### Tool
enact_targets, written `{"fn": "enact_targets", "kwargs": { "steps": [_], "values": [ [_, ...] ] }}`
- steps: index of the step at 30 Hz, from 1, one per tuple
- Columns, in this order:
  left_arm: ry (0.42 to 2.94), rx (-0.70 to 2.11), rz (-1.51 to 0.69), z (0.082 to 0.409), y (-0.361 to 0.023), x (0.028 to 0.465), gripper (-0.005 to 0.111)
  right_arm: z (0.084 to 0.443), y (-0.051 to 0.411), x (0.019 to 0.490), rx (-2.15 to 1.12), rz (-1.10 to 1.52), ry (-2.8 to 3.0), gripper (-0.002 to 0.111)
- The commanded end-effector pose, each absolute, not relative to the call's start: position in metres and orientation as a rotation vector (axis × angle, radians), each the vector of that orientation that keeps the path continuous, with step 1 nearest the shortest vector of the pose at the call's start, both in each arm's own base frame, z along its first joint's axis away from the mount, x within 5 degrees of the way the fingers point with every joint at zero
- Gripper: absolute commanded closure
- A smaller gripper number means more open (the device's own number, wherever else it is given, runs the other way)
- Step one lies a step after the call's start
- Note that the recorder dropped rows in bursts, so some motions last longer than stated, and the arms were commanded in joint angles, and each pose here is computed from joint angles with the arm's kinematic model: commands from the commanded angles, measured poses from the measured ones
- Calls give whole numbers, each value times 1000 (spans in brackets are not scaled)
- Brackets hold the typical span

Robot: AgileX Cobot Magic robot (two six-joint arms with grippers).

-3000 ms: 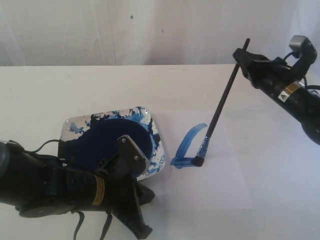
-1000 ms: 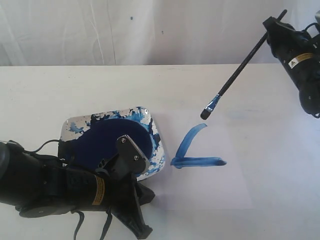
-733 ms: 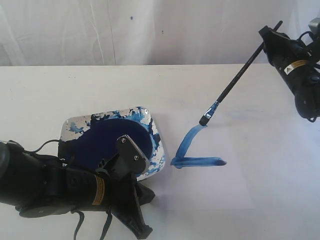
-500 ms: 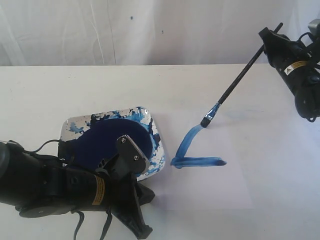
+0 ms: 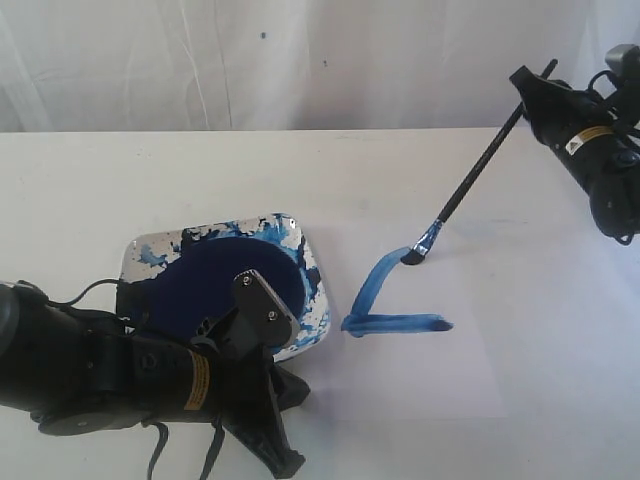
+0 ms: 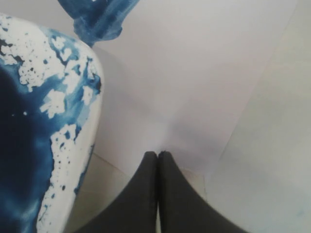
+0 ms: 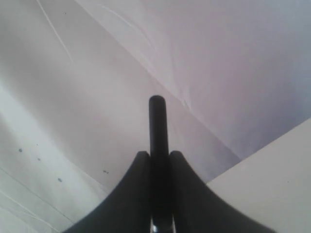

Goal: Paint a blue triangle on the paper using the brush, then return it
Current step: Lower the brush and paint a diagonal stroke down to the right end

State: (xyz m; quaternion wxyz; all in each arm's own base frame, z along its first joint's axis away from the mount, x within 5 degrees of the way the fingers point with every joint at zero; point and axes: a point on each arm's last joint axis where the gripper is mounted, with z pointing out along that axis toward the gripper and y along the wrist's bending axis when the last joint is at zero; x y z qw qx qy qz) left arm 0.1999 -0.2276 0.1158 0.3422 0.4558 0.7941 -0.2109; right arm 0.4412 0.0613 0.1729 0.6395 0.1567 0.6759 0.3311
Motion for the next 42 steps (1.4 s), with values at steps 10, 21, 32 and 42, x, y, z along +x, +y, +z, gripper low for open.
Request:
{"fn": "enact_targets", "kwargs": {
  "steps": [10, 21, 32, 42],
  "values": [
    [2080, 1189, -539, 114, -227, 199, 107, 195, 67, 435, 204, 677, 1681, 108],
    [2080, 1189, -539, 114, -227, 199, 107, 203, 70, 429, 100, 611, 1784, 108],
    [2080, 1189, -539, 114, -227, 199, 107, 200, 75, 425, 50, 649, 1850, 108],
    [2080, 1189, -539, 114, -227, 199, 107, 212, 73, 420, -3, 593, 1876, 108]
  ]
}}
